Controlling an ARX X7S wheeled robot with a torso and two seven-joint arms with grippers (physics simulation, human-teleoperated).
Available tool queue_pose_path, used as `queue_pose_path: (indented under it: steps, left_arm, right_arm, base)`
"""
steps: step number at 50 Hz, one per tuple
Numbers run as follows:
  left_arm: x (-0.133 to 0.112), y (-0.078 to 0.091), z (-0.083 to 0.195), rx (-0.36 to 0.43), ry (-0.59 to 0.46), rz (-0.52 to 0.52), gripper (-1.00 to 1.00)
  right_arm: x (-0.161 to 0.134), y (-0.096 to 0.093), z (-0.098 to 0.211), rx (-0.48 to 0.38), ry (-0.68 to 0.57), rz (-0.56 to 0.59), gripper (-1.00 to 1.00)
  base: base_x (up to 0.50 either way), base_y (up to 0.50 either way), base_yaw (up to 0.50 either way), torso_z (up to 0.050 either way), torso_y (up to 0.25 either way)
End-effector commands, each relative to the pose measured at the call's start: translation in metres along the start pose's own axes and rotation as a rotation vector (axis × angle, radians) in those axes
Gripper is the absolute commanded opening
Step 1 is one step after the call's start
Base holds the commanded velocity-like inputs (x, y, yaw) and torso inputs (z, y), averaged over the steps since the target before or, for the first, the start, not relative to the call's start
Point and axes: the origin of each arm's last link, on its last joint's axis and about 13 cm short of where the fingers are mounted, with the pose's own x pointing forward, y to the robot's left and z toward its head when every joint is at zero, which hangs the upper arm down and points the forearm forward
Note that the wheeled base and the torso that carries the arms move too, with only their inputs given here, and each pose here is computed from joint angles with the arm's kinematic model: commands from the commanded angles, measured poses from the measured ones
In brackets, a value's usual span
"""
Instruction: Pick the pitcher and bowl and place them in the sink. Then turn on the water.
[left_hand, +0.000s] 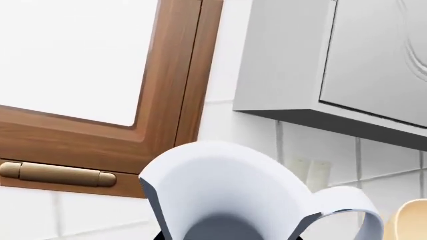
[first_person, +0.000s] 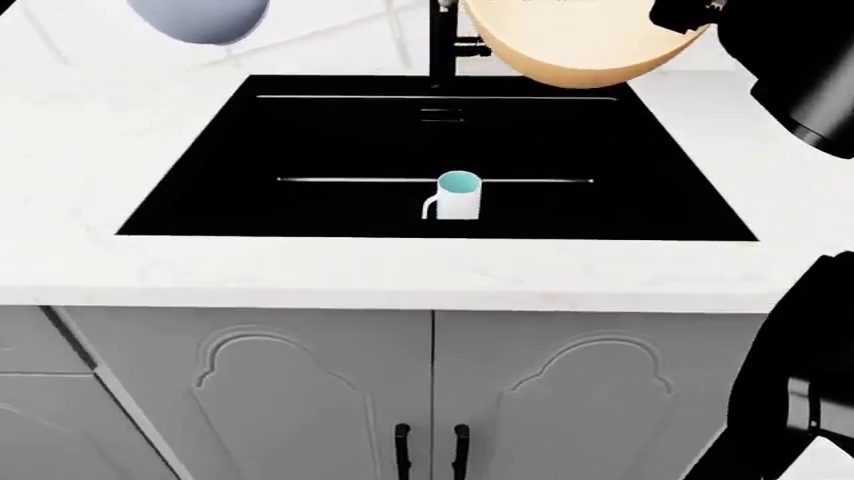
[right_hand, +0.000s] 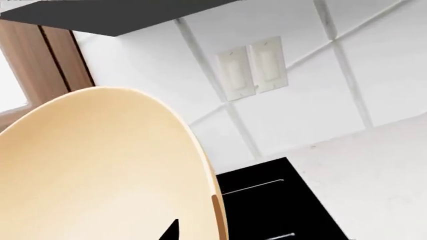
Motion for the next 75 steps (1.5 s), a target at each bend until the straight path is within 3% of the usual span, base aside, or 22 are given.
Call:
queue_pose_path:
  steps: [1, 33, 51, 57, 62, 71, 75]
  left_arm:
    - [-0.001, -0.001, 0.003, -0.009, -0.014, 0.015, -1.0]
    - [-0.001, -0.001, 0.003, -0.014, -0.015, 0.022, -1.0]
    - [-0.001, -0.001, 0.003, -0.012, -0.007, 0.023, -1.0]
    - [-0.001, -0.001, 0.003, -0.003, 0.013, 0.039, -1.0]
    - [-0.002, -0.001, 0.004, 0.015, 0.071, 0.058, -1.0]
    - [-0.006, -0.001, 0.006, 0.082, 0.355, 0.066, -1.0]
    - [-0.04, 0.01, 0.006, 0.098, 0.459, 0.052, -1.0]
  right_arm:
    - [-0.007, -0.014, -0.001, 0.009, -0.016, -0.069, -1.0]
    - [-0.012, -0.027, -0.01, 0.019, 0.001, -0.128, -1.0]
    - [-0.01, -0.023, -0.011, -0.01, 0.019, -0.113, -1.0]
    - [-0.011, -0.019, -0.006, -0.007, 0.061, -0.106, -1.0]
    - [-0.018, -0.02, 0.001, -0.114, 0.115, -0.108, -1.0]
    - [-0.034, -0.028, 0.005, -0.333, 0.26, -0.143, -1.0]
    - [-0.046, -0.037, 0.004, -0.386, 0.309, -0.17, -1.0]
  base:
    - [0.0, -0.5, 0.0, 0.0, 0.01]
    - [-0.05, -0.5, 0.0, 0.0, 0.002]
    - [-0.08, -0.5, 0.0, 0.0, 0.002]
    - [0.0, 0.0, 0.0, 0.0, 0.003]
    - [0.0, 0.0, 0.0, 0.0, 0.0]
    - [0.0, 0.0, 0.0, 0.0, 0.001]
    - [0.0, 0.0, 0.0, 0.0, 0.0]
